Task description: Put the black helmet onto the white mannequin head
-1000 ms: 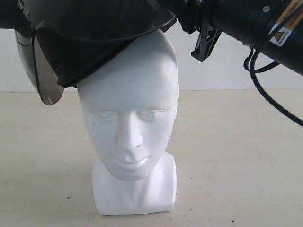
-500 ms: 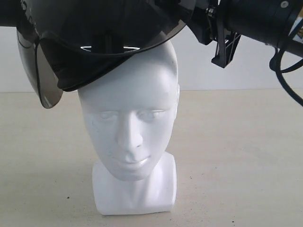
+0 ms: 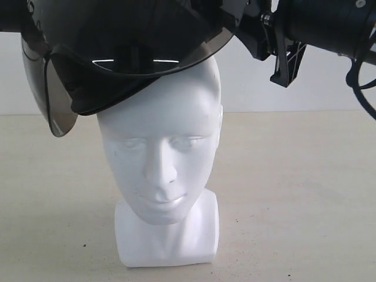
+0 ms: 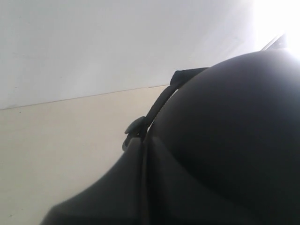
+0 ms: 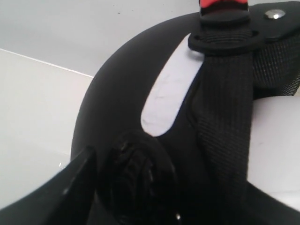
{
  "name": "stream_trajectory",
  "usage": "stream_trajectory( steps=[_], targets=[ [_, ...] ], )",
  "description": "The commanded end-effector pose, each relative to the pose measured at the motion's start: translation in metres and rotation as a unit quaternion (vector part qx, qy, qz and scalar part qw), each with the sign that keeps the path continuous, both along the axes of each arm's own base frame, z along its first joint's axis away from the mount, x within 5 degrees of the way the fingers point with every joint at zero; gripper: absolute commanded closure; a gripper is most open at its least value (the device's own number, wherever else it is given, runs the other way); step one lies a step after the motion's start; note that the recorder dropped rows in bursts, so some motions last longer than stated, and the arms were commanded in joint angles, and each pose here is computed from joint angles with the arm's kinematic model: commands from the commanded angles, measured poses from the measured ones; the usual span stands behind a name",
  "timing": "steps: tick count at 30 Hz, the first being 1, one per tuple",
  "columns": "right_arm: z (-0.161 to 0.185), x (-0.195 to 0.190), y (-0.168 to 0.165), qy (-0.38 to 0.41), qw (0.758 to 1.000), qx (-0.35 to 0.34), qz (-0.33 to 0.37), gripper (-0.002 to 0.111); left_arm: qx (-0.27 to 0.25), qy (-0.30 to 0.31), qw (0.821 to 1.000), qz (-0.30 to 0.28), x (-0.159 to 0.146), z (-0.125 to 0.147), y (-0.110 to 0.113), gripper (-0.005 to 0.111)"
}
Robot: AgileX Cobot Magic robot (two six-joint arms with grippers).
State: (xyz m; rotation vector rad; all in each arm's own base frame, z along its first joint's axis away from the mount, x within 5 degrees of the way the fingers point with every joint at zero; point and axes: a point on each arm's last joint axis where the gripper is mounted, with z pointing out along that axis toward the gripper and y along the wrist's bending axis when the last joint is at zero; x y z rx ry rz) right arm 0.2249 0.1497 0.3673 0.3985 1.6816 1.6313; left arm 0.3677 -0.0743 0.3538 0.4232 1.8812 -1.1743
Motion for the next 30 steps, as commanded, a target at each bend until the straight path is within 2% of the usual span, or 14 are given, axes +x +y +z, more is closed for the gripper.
stream_trajectory(
  steps=[1, 27, 28, 30],
  targets=[
    [-0.0287, 0.0142, -0.0141, 0.004, 0.981, -0.178, -0.081, 0.108, -0.026, -0.001, 0.994, -0.107, -0.0203, 0.0096, -0.0223, 0.102],
    [-0.035, 0.0133, -0.0135, 0.012, 0.969, -0.226, -0.098, 0.108, -0.023, -0.003, 0.994, -0.108, -0.0204, 0.0091, -0.0223, 0.102],
    [-0.0351, 0.0133, -0.0137, 0.011, 0.968, -0.228, -0.099, 0.108, -0.023, -0.003, 0.994, -0.108, -0.0204, 0.0091, -0.0223, 0.102],
    [-0.035, 0.0132, -0.0134, 0.01, 0.969, -0.229, -0.097, 0.097, -0.023, -0.003, 0.994, -0.108, -0.0204, 0.0091, -0.0223, 0.102]
  ],
)
